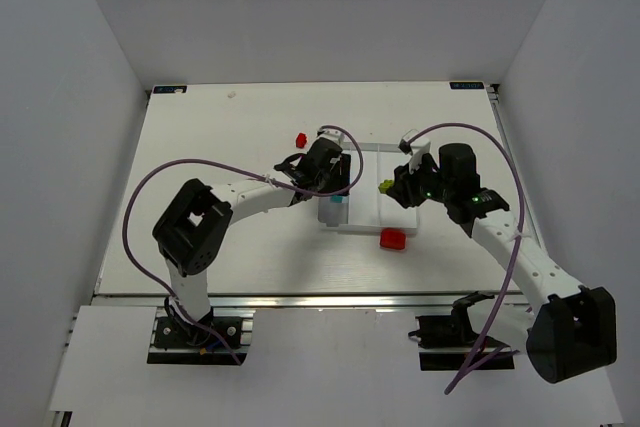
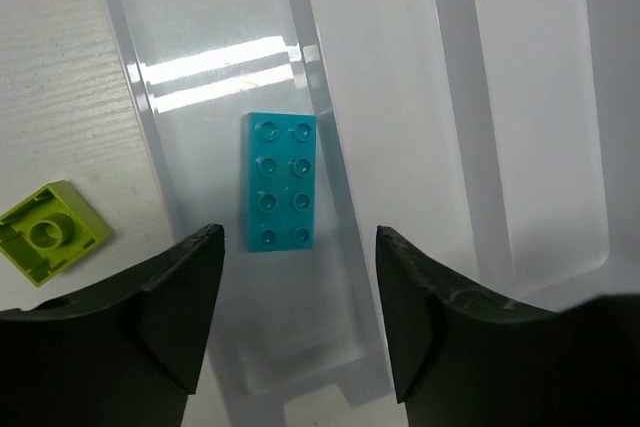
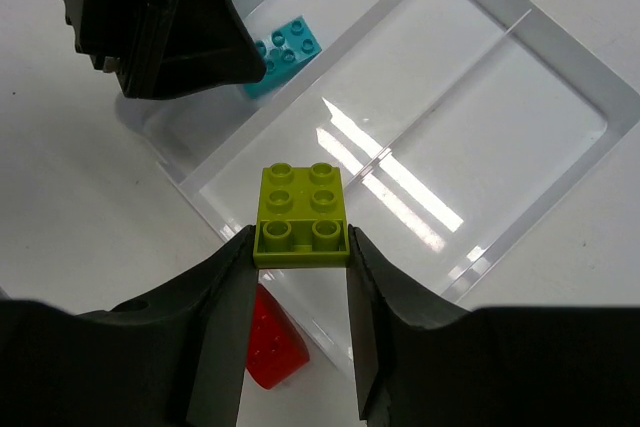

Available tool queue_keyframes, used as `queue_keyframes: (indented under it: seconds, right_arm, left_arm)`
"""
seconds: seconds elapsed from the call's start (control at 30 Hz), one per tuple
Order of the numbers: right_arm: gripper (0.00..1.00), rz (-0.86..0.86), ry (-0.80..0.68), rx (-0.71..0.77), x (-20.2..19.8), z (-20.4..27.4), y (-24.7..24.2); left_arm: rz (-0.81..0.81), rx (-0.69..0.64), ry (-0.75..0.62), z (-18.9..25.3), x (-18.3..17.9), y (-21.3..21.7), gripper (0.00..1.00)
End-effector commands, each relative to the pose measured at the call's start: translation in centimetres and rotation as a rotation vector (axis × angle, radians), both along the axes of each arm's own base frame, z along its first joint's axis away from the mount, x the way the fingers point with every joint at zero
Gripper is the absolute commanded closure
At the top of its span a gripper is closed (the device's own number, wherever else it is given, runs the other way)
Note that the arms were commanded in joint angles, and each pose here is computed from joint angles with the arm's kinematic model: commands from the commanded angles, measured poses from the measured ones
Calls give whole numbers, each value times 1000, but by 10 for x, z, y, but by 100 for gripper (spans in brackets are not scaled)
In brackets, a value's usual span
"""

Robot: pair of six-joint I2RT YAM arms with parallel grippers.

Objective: Sort the legos into containers by color

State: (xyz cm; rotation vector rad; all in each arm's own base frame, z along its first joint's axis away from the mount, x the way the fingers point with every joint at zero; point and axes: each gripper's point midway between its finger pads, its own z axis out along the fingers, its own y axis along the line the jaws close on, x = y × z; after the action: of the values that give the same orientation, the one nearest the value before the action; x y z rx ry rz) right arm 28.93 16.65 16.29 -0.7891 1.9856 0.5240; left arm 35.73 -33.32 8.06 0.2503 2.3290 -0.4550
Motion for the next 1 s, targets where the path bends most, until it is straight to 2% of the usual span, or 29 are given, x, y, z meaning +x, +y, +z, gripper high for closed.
queue_keyframes:
  seconds: [0.0, 0.1, 0.27, 0.3, 0.33, 0.37, 0.4, 0.43, 0.47, 0.53, 0.57, 0.63, 0.67, 0.73, 0.83, 0.87, 0.93, 0.97]
  right_arm:
    - [100, 23, -15, 24, 8, 4, 7]
    - [100, 36, 2, 18, 12, -1, 10]
    - [100, 58, 38, -2, 21, -10, 17]
    - [100, 57, 28, -3, 27, -5, 17]
    - [100, 61, 31, -6, 30, -5, 20]
    - [100, 58, 59, -21, 35, -15, 20]
    - [100, 58, 70, -29, 37, -17, 22]
    - [100, 51, 63, -36, 44, -14, 25]
    - [100, 43, 91, -50, 48, -26, 25]
    - [100, 35, 84, -66, 57, -26, 30]
    - [100, 27, 104, -77, 62, -36, 32]
    - [98, 14, 139, -99, 68, -51, 36]
    - [93, 5, 144, -98, 73, -51, 38]
    - [86, 3, 185, -114, 76, -63, 40]
    - [62, 27, 209, -114, 78, -67, 46]
    - [49, 36, 212, -113, 77, -67, 47]
    - [34, 56, 220, -105, 74, -66, 49]
    - [33, 55, 216, -104, 74, -65, 47]
  left_arm:
    - [20, -44, -69, 42, 7, -3, 27]
    - [12, -60, -107, 65, 7, -1, 19]
    - [-46, -106, -188, 114, -4, 5, 21]
    - [-46, -97, -189, 111, -8, 16, 25]
    - [-67, -96, -206, 115, -12, 23, 38]
    - [-53, -114, -258, 137, -20, 36, 47]
    - [-31, -86, -281, 137, -23, 49, 58]
    - [20, 6, -286, 117, -25, 76, 70]
    - [40, 4, -322, 129, -31, 89, 70]
    - [77, 79, -307, 107, -40, 119, 66]
    - [75, 91, -303, 103, -45, 124, 50]
    - [72, 112, -309, 98, -55, 136, 34]
    - [77, 123, -313, 96, -58, 141, 24]
    - [76, 134, -334, 99, -60, 147, 21]
    - [74, 142, -357, 108, -60, 150, 19]
    - [73, 149, -356, 105, -61, 151, 19]
    - [55, 144, -355, 102, -62, 149, 16]
    - [48, 145, -352, 101, -63, 148, 14]
